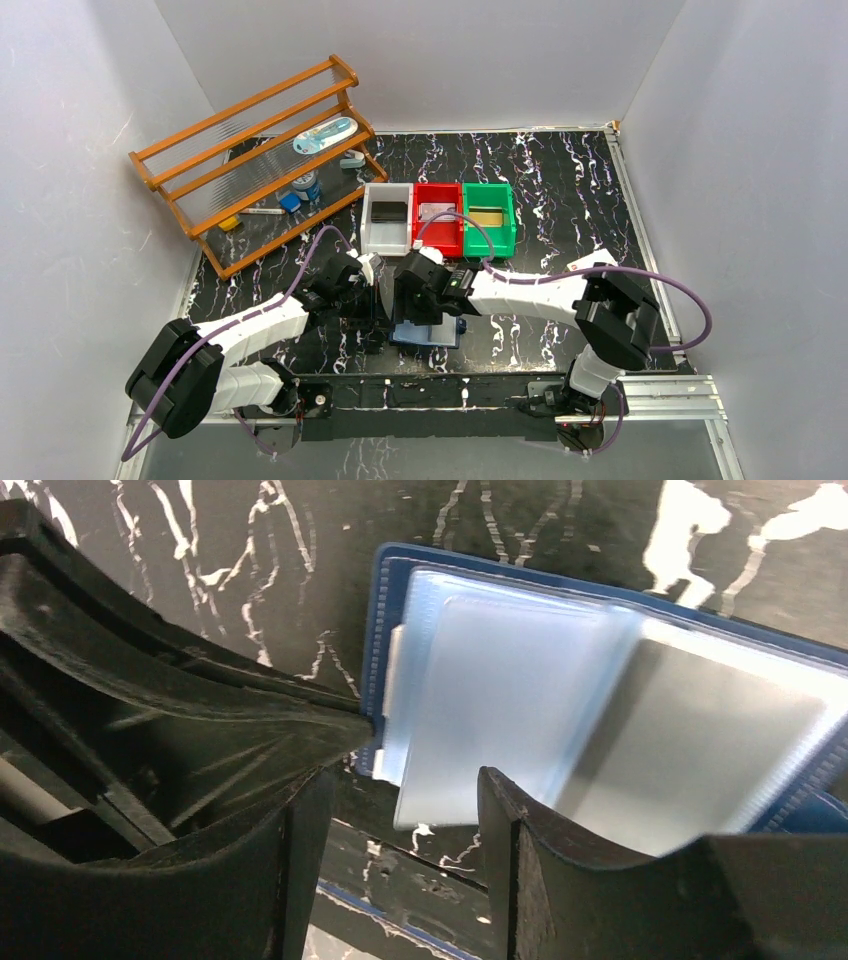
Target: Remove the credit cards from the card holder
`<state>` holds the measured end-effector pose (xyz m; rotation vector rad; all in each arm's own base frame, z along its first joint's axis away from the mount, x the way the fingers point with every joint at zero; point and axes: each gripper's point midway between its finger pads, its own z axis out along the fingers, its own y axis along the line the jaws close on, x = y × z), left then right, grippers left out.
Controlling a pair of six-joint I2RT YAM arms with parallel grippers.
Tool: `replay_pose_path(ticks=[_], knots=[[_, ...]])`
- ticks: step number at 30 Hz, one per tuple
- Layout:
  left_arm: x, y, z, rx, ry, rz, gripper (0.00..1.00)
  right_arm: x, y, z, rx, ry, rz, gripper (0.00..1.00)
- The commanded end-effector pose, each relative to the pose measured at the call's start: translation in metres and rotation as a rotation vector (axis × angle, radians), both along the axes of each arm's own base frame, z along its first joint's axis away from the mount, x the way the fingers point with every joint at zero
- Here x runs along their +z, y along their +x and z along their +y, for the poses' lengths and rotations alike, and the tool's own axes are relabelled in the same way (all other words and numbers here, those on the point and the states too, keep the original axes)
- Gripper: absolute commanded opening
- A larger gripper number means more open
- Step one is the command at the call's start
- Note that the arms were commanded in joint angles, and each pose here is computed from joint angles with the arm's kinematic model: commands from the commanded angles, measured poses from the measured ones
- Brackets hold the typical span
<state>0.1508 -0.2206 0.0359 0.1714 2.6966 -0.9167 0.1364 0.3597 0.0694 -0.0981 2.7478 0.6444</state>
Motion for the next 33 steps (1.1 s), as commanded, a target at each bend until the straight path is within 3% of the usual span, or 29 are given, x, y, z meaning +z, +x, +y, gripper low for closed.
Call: replay_pose_path(ticks=[1, 7, 13, 17, 33], knots=[[-0.002, -0.006, 0.003, 0.0, 0.001, 0.011, 0.0, 0.025, 0.0, 0.04, 0.111, 0.142, -0.013, 0.64], [-0.003, -0.006, 0.004, 0.002, 0.006, 0.01, 0.0, 0.036, -0.005, 0.035, 0.137, 0.174, -0.029, 0.65], [-0.001, -0.005, 0.003, 0.0, 0.001, 0.003, 0.0, 0.017, 0.013, -0.039, -0.091, -0.113, -0.086, 0.68], [0.002, -0.004, 0.002, 0.0, -0.003, -0.001, 0.0, -0.002, 0.007, -0.072, -0.154, -0.241, -0.046, 0.68], [0.003, -0.004, 0.002, -0.011, 0.004, 0.002, 0.0, -0.051, -0.006, -0.074, -0.175, -0.31, 0.059, 0.69]])
